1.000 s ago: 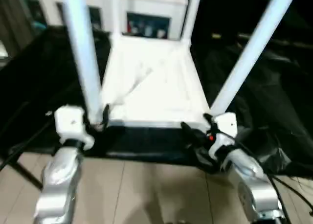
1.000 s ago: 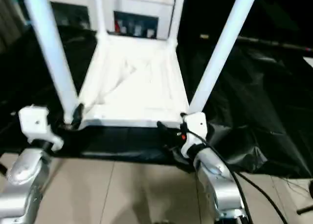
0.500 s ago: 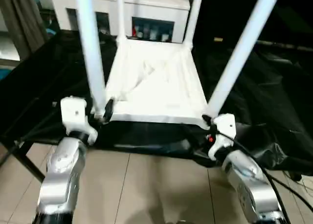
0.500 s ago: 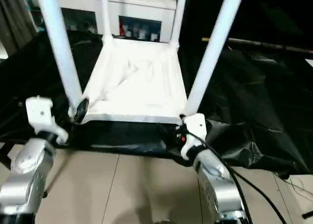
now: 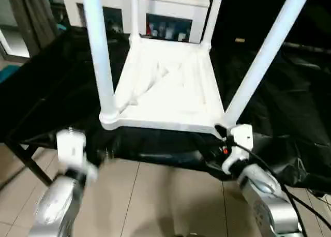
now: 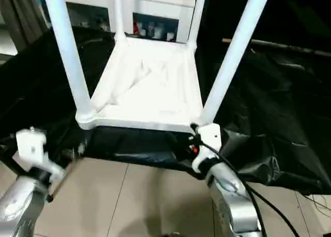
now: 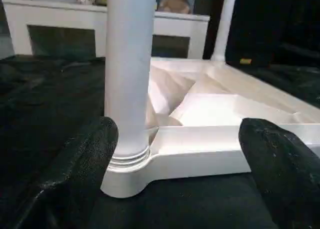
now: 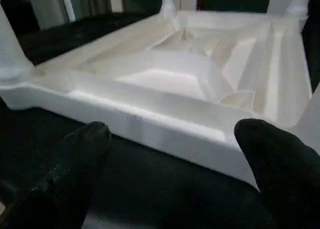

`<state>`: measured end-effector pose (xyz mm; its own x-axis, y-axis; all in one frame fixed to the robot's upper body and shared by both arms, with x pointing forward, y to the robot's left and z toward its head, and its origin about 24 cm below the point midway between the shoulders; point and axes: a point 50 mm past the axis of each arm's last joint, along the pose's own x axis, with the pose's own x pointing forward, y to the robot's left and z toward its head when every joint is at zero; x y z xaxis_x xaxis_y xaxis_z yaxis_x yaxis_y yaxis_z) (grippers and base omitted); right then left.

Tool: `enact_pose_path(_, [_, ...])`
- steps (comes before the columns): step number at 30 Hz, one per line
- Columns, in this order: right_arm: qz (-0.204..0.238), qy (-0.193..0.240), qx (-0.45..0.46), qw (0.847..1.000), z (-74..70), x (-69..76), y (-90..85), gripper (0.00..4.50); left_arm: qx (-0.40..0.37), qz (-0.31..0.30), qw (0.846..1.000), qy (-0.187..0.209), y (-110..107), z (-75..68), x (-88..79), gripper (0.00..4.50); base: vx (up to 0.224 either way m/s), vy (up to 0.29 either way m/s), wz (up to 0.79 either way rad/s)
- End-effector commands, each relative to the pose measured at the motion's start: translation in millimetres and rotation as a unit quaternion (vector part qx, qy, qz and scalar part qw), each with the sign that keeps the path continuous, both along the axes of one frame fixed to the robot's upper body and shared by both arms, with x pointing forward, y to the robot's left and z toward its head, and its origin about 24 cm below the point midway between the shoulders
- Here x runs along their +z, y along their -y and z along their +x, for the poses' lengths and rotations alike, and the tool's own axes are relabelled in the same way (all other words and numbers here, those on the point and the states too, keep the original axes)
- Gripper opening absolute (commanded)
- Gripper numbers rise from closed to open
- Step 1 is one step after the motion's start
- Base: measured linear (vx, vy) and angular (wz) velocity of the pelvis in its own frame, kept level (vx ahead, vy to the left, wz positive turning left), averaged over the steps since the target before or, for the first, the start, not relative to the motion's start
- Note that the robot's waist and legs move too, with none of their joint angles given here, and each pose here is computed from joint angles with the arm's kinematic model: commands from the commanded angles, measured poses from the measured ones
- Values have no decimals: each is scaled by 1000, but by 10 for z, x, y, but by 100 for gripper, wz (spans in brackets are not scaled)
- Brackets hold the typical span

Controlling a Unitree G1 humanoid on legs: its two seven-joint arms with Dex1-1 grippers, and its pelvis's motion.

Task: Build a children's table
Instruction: Rotate leg to tighten

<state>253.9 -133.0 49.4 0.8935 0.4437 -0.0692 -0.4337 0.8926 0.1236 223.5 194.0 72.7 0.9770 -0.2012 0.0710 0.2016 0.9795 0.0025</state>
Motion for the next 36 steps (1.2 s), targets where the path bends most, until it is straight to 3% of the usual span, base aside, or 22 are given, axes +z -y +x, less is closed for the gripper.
enact_pose_path(1, [5, -9, -13, 1000, -56, -8, 78, 450, 5, -1, 1000, -12, 0, 13, -26, 441, 13, -7, -60])
enact_pose_path(9, [10, -8, -12, 1000, -87, 11, 100, 450, 4, 3, 1000, -19, 12, 11, -30, 441, 58, 10, -79])
enact_pose_path(19, [-5, -24, 39, 999, -101, -9, 43, 450, 60, 9, 998, -24, -95, -93, -69, 441, 109, -4, 4])
enact_pose_path(26, [-6, -23, 40, 999, -97, 0, 57, 450, 19, -21, 999, -19, -9, -225, -58, 441, 20, 6, 3])
enact_pose_path(30, [-10, -19, 42, 999, -86, 15, 68, 450, -46, -63, 997, -17, 74, -335, -44, 441, 0, 0, 0])
enact_pose_path(32, [-9, -17, 46, 999, -85, 27, 72, 450, -54, -68, 996, -21, 61, -359, -50, 441, 0, 0, 0])
enact_pose_path(36, [16, -26, 131, 991, -179, 101, 99, 450, -37, -57, 997, -34, -182, -436, -75, 441, 0, 0, 0])
